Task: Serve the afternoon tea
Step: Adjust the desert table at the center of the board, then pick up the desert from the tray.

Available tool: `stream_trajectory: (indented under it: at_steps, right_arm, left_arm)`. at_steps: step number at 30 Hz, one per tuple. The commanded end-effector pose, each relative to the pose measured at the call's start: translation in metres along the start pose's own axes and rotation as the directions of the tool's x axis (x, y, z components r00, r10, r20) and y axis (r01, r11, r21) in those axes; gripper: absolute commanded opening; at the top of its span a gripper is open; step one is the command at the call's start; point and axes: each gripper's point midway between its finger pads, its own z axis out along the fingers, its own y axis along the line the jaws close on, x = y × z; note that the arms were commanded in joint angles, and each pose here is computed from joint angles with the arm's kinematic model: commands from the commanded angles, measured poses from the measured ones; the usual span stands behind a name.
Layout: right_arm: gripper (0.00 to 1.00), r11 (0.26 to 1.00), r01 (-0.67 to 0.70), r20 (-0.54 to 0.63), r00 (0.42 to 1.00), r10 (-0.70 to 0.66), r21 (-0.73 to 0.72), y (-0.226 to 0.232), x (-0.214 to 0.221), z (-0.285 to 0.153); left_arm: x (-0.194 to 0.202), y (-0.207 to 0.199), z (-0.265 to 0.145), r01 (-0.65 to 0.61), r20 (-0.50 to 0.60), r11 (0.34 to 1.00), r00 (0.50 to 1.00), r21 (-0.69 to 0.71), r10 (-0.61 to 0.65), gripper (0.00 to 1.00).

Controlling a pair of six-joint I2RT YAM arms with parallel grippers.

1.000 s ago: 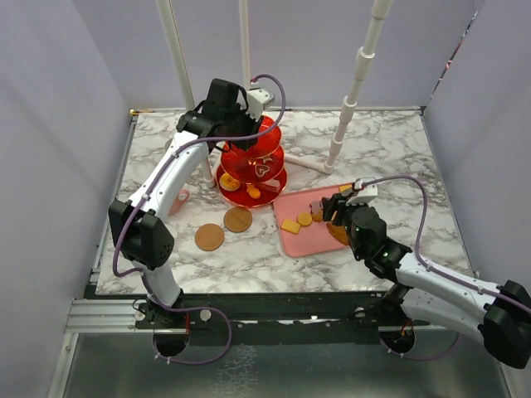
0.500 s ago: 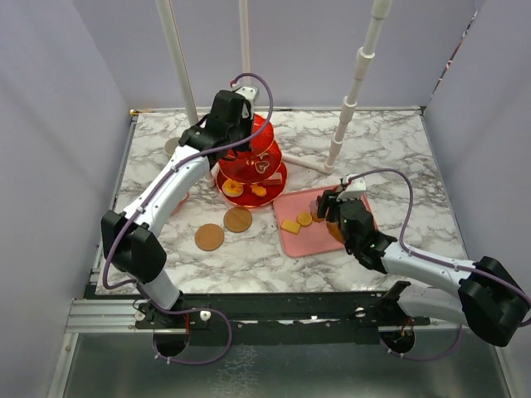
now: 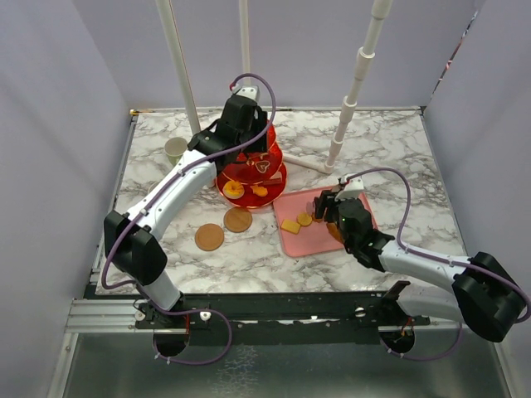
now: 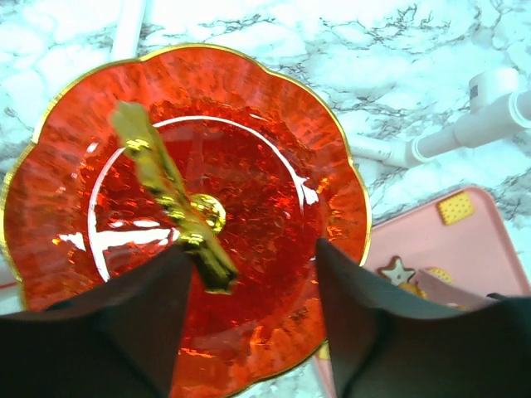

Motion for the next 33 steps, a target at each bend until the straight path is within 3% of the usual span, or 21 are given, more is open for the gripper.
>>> stream_trajectory:
  at_steps: [1, 6, 12, 19, 25, 33]
  right_arm:
    - [0.62, 0.999, -0.029, 0.017, 0.999, 0.029, -0.019, 0.007, -0.010, 0.004]
    - [0.61, 1.000, -0.011, 0.007, 1.000, 0.011, -0.018, 0.006, -0.010, 0.003]
    - [0.60, 1.000, -0.014, -0.045, 0.999, 0.013, -0.028, 0.006, 0.005, 0.001]
    - [0.59, 0.999, 0.001, -0.083, 0.997, -0.004, -0.038, 0.006, 0.013, -0.002]
    - [0.49, 0.999, 0.020, -0.102, 0.995, -0.024, -0.043, 0.006, 0.017, -0.003]
    - [0.36, 0.997, 0.031, 0.020, 0.999, -0.029, -0.067, 0.010, -0.035, -0.012]
  left_arm:
    - [-0.018, -0.009, -0.025, -0.070, 0.052, 0.995, 0.996, 0.077, 0.067, 0.68]
    - [-0.021, -0.003, -0.038, -0.211, 0.041, 0.974, 0.977, 0.082, 0.208, 0.74]
    - [-0.009, 0.005, -0.040, -0.311, -0.097, 0.941, 0.941, 0.132, 0.324, 0.80]
    - [-0.028, 0.013, -0.051, -0.309, -0.050, 0.936, 0.946, 0.168, 0.321, 0.85]
    - [-0.042, 0.016, -0.054, -0.303, -0.016, 0.939, 0.951, 0.164, 0.309, 0.85]
    - [-0.053, 0.016, -0.058, -0.298, 0.013, 0.940, 0.954, 0.164, 0.300, 0.86]
